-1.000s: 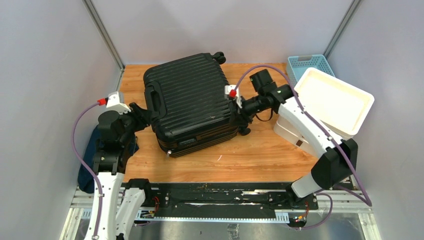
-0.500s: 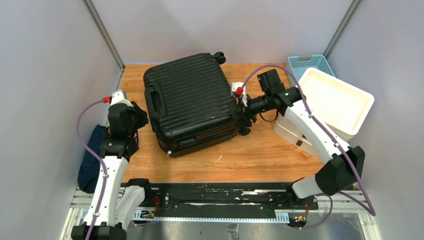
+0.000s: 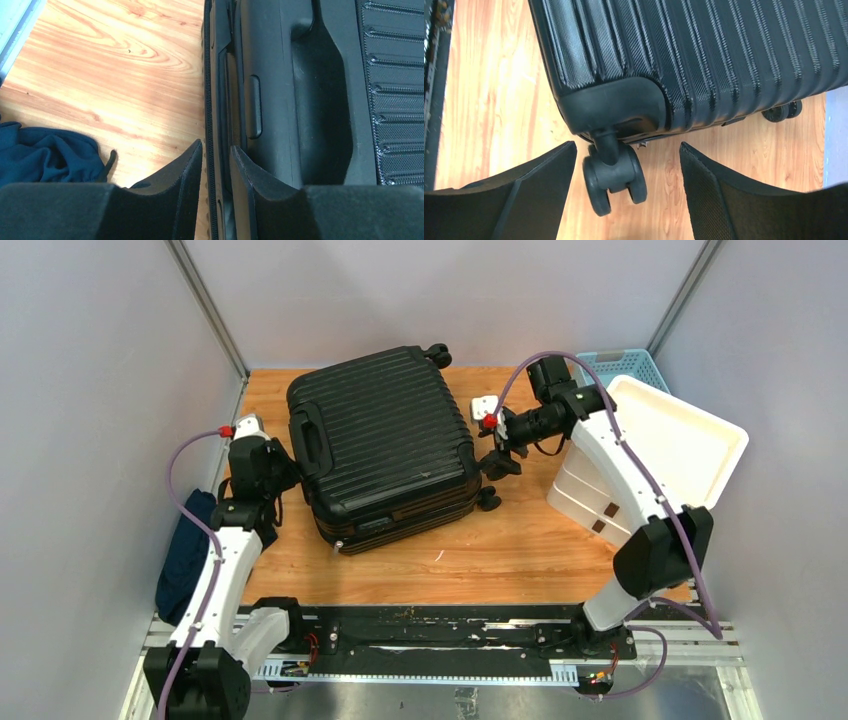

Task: Open, take out, and arrange the luggage
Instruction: Adjust the luggage at the center of the board.

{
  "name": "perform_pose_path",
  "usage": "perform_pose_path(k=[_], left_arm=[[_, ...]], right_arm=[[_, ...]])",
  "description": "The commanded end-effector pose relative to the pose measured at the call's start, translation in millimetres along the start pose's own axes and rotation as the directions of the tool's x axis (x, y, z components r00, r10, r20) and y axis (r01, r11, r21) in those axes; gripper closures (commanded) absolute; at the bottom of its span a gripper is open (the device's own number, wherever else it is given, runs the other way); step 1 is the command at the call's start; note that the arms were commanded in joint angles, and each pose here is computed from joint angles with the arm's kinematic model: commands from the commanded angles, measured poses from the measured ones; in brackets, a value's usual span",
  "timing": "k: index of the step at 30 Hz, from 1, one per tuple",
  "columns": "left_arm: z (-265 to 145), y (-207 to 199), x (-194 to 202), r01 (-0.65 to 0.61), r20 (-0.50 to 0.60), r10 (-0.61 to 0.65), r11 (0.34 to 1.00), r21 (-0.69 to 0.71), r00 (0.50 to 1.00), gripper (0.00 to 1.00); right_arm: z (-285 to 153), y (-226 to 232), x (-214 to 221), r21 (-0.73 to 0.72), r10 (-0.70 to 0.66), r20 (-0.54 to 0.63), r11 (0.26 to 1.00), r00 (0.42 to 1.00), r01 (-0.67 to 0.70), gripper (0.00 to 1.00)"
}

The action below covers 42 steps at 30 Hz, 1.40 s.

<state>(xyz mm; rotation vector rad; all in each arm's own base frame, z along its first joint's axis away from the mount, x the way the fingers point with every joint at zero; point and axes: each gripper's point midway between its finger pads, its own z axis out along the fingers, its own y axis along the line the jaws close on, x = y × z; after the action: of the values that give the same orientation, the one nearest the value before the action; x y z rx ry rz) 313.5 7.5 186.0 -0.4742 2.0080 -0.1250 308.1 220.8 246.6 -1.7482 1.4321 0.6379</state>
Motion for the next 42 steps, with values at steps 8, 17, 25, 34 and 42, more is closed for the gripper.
perform_pose_path(k=[8, 17, 25, 34, 42], left_arm=[[14, -41, 14, 0.004, -0.087, 0.015, 0.976, 0.218, 0.996, 0.67], [23, -60, 16, 0.044, -0.133, -0.006, 0.955, 0.292, 0.991, 0.68], [29, -98, 24, 0.045, -0.183, 0.027, 0.924, 0.381, 0.983, 0.69], [9, -91, 17, -0.031, -0.152, 0.093, 0.929, 0.369, 0.984, 0.62], [-63, -72, 17, -0.122, -0.027, 0.145, 0.907, 0.404, 0.989, 0.48]], right_arm=[[21, 21, 23, -0.197, -0.038, -0.010, 0.980, 0.999, 0.035, 0.27], [17, 18, 47, -0.153, 0.041, -0.154, 0.986, 0.987, -0.065, 0.60], [-14, 1, 72, 0.055, 0.128, -0.269, 0.992, 0.955, -0.118, 0.73], [-35, -21, 88, 0.184, 0.229, -0.287, 0.966, 0.930, -0.181, 0.77], [-47, -17, 42, 0.191, 0.176, -0.158, 0.971, 0.972, -0.144, 0.28]])
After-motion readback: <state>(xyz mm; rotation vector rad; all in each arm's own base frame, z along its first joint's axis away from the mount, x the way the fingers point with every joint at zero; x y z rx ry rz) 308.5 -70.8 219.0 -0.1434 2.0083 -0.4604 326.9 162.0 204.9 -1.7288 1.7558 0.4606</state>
